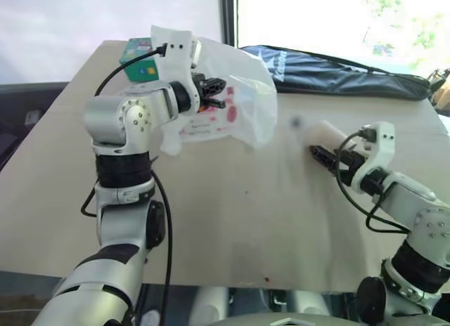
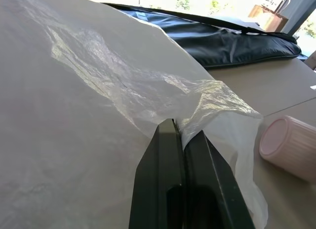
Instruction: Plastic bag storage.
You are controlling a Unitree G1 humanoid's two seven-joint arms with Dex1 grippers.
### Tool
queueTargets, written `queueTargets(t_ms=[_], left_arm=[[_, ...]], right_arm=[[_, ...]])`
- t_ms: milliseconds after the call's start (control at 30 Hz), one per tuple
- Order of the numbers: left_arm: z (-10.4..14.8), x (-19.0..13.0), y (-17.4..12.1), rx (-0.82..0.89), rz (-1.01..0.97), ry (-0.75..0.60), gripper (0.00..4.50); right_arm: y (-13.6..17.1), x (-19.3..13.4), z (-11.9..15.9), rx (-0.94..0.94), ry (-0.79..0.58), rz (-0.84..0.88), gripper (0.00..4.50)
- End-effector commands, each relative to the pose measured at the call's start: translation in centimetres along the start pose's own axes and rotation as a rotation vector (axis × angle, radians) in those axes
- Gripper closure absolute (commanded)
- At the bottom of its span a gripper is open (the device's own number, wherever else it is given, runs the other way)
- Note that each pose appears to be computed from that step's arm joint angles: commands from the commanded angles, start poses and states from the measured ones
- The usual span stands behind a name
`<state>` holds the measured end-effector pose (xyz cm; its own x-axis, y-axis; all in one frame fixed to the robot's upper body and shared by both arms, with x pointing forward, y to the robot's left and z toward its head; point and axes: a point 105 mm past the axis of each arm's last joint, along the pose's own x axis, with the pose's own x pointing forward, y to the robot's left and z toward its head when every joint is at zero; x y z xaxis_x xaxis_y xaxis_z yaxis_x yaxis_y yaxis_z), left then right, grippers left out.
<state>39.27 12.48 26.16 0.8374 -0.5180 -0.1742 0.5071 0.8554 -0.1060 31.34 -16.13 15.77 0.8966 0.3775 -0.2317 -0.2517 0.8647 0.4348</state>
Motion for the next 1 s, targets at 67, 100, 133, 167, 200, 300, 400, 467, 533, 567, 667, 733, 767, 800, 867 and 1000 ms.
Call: queueTargets(t_ms=[67,100,133,167,200,300,400,467,533,567,667,733,767,800,867,1000], left_arm=[[1.7,-1.0,-0.4,0.036,0.003,-0.062,4.47],[1.7,-1.1,-0.3,0.036,0.004,-0.063,4.47],[1.8,-1.2,-0.3,0.036,0.008,-0.064,4.47],[1.8,-1.3,-0.2,0.035,0.012,-0.065,4.47],[1.8,-1.3,-0.2,0.036,0.014,-0.065,4.47],[1.9,-1.4,-0.5,0.037,0.007,-0.066,4.47],[2.1,-1.4,-0.7,0.038,-0.004,-0.069,4.47],[2.2,-1.5,-0.8,0.039,-0.008,-0.069,4.47],[2.4,-1.5,-1.0,0.042,-0.022,-0.072,4.47],[2.6,-1.5,-1.1,0.046,-0.034,-0.075,4.47],[3.0,-1.8,-1.4,0.058,-0.056,-0.083,4.47],[3.2,-1.9,-1.3,0.065,-0.054,-0.085,4.47],[3.2,-1.9,-1.2,0.072,-0.048,-0.086,4.47],[3.3,-2.0,-1.1,0.074,-0.045,-0.086,4.50],[3.3,-2.1,-0.9,0.076,-0.034,-0.085,4.50],[3.4,-2.2,-0.6,0.076,-0.027,-0.086,4.50]], right_arm=[[-0.3,-0.1,1.9,-0.036,-0.076,-0.023,0.00],[-0.1,-0.3,2.1,-0.041,-0.086,-0.012,0.00],[1.0,-1.1,2.5,-0.059,-0.111,0.053,0.00],[2.1,-2.0,2.7,-0.082,-0.134,0.117,0.00],[2.9,-2.9,2.6,-0.100,-0.141,0.169,0.00],[2.5,-4.4,2.4,-0.167,-0.143,0.130,0.00],[0.8,-5.0,3.0,-0.186,-0.167,0.023,0.00],[-0.4,-5.0,2.7,-0.234,-0.129,-0.028,0.00],[-2.3,-4.1,2.3,-0.257,-0.092,-0.104,0.00],[-3.0,-3.4,2.2,-0.250,-0.083,-0.111,0.00],[-4.4,-1.2,1.6,-0.218,-0.068,-0.107,0.00],[-4.7,0.4,1.3,-0.190,-0.065,-0.070,0.00],[-4.5,1.0,1.3,-0.192,-0.062,-0.044,0.00],[-4.3,1.5,1.3,-0.182,-0.069,-0.011,0.51],[-3.9,2.3,1.4,-0.173,-0.085,0.037,1.26],[-3.4,3.0,1.5,-0.215,-0.110,0.099,3.33]])
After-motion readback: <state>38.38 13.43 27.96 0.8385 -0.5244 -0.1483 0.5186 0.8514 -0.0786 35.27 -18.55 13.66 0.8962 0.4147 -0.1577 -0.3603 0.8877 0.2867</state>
